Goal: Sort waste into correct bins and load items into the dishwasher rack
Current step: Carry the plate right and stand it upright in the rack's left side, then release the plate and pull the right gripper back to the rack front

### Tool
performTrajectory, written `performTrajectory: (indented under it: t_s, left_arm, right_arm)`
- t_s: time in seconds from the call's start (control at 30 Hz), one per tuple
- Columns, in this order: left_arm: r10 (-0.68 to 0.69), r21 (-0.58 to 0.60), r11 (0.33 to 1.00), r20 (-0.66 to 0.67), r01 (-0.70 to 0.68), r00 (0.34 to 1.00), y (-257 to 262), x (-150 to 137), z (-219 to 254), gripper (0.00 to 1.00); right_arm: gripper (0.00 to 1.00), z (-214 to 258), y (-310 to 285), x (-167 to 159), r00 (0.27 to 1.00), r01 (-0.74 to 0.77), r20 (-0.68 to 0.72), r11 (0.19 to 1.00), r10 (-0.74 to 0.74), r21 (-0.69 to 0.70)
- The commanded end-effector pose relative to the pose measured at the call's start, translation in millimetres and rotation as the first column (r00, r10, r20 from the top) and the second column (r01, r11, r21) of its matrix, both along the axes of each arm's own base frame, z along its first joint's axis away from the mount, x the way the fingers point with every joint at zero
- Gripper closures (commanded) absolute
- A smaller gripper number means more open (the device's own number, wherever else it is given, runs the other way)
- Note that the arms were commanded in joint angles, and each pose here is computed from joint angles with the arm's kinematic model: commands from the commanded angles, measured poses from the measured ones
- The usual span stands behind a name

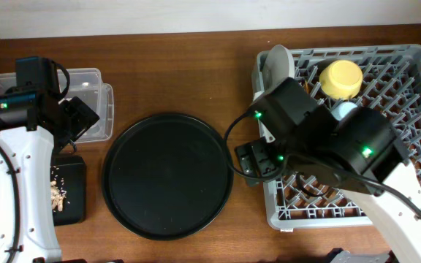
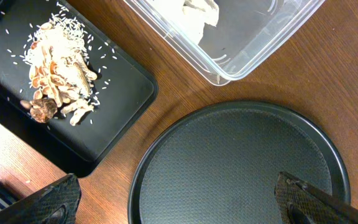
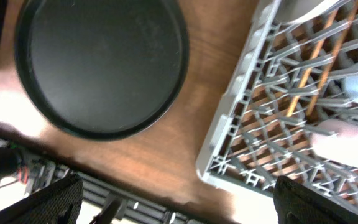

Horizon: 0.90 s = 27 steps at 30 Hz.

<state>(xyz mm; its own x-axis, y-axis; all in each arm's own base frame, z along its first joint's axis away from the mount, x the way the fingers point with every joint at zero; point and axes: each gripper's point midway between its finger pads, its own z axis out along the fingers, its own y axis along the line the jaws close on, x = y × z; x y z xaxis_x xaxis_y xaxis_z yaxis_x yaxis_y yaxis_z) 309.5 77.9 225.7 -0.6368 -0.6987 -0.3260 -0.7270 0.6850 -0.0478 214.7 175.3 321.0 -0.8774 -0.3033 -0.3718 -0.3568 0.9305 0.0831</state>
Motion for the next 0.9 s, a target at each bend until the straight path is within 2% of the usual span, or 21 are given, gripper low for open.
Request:
performTrajectory:
  t_s: [0.0, 0.4, 0.63, 0.87]
  left_arm:
    - [-0.003, 0.005, 1.000, 0.023, 0.003, 1.000, 0, 0, 7, 0.01]
    - [-0.003, 0.005, 1.000, 0.023, 0.002, 1.000, 1, 0, 7, 0.01]
    - [-0.003, 0.005, 1.000, 0.023, 0.003, 1.000, 0, 0, 7, 0.01]
    - [-0.003, 0.005, 1.000, 0.023, 0.003, 1.000, 0, 0, 7, 0.01]
  right_arm:
    - [0.02, -7, 10, -7, 0.998, -0.033, -0.055, 0.999, 0.034, 0.020]
    - [0.02, -11, 11, -2, 0.998, -0.043, -0.055, 0.999, 0.043, -0.001]
    - [0.02, 20, 27, 13, 0.964, -0.203, 0.191, 0.975, 0.183, 0.088]
    - [0.02, -23, 16, 1, 0.897, -0.310, 0.357, 0.946, 0.260, 0.091]
